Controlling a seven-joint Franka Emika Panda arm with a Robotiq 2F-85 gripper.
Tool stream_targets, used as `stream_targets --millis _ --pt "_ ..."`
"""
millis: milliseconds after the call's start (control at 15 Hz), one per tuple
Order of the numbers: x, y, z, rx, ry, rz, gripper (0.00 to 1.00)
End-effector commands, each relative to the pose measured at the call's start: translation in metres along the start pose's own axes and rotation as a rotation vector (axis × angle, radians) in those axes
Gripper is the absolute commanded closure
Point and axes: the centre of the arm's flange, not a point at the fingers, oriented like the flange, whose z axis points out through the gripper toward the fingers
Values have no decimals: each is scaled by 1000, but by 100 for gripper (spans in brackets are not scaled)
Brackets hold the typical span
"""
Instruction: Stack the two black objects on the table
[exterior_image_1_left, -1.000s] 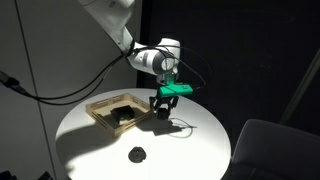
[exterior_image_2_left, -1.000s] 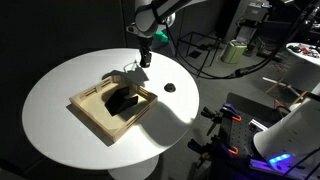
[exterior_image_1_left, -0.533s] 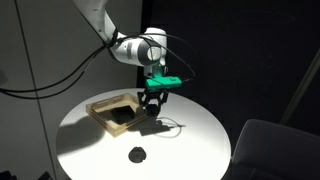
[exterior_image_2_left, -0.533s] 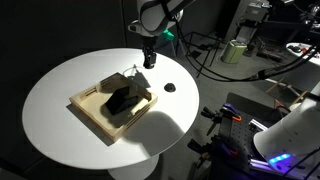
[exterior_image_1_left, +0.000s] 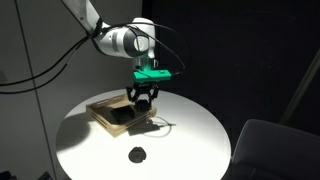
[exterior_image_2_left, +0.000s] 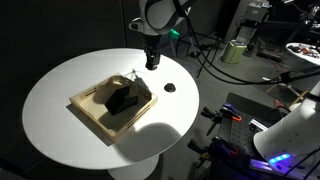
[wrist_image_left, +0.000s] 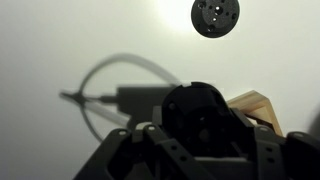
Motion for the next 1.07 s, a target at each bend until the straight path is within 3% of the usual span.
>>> stream_targets --millis 0,200,600,1000 --pt "3 -21 -15 -28 11 -43 58" --pt "-1 -33 -17 -27 6 -56 58" --pt "-60 -55 -9 -4 -11 32 58" --pt "-94 -51 11 19 77 151 58"
